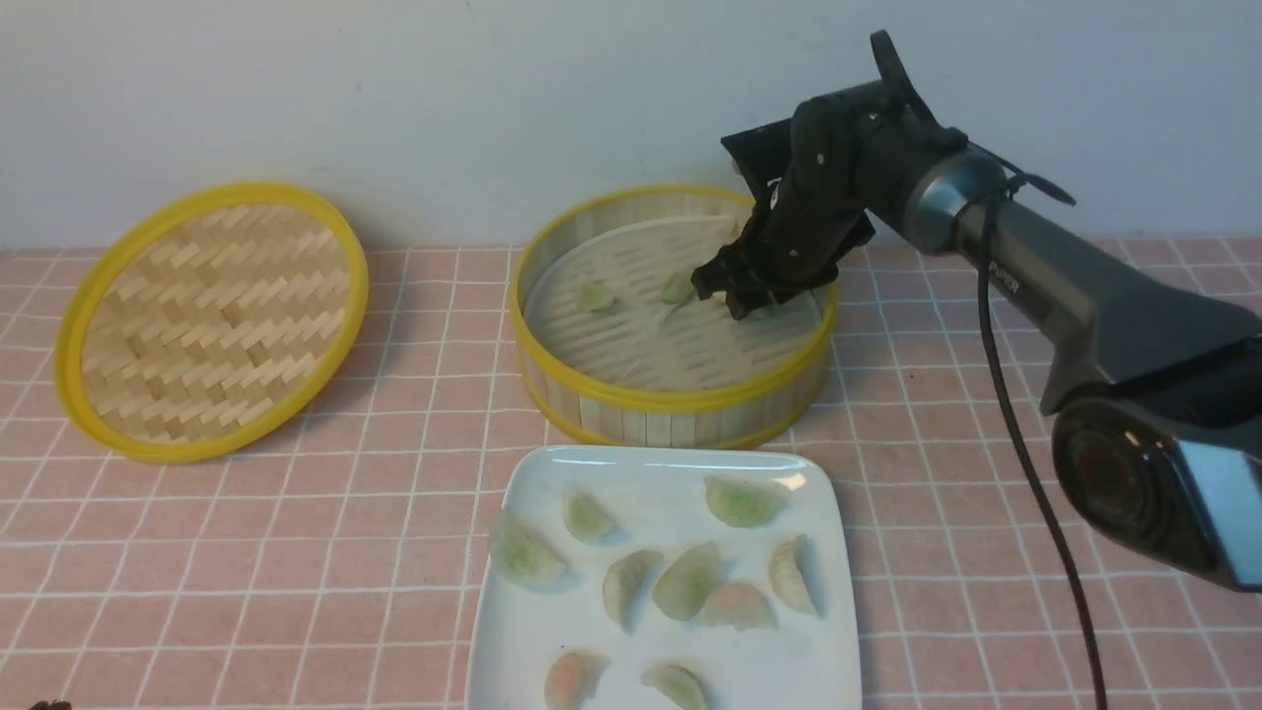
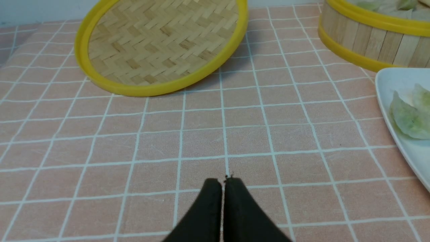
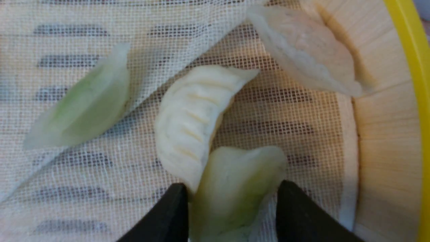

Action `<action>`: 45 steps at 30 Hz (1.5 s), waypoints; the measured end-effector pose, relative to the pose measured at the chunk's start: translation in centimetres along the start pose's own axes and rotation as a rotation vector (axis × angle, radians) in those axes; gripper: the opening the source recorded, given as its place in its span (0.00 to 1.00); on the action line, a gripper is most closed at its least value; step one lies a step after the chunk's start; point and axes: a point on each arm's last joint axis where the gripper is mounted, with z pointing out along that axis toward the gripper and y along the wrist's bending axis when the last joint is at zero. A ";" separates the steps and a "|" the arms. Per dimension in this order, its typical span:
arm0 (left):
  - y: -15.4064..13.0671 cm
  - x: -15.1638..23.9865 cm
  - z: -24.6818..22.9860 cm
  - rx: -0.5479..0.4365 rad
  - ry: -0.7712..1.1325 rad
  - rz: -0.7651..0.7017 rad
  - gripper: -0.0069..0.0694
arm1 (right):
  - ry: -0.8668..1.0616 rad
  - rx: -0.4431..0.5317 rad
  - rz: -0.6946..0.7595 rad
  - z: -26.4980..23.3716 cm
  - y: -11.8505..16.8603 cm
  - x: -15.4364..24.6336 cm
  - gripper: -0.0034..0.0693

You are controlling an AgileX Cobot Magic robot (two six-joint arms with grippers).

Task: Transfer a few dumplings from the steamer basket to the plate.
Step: Use the right arm to grab a dumpling from inside the steamer

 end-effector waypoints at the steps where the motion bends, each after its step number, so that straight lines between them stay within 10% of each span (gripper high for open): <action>1: 0.0 0.0 0.0 0.000 0.000 0.000 0.08 | 0.000 -0.006 0.004 -0.5 0.0 -0.1 0.47; 11: 0.0 0.0 0.0 0.000 0.000 0.000 0.08 | -0.085 -0.110 -0.059 -10.3 0.8 -2.2 0.47; 24: 0.0 0.0 0.0 0.000 0.000 0.000 0.08 | 0.055 -0.128 -0.050 -3.5 1.1 -0.2 0.45; 28: 0.0 0.0 0.0 0.000 0.000 0.000 0.08 | 0.063 -0.135 -0.039 -3.0 1.2 0.0 0.10; 32: 0.0 0.0 0.0 0.000 0.000 0.000 0.08 | 0.046 -0.150 -0.030 -3.9 1.3 -0.3 0.04; 45: 0.0 0.0 0.0 0.000 0.000 0.000 0.08 | 0.016 -0.116 -0.109 -4.9 1.0 -0.7 0.19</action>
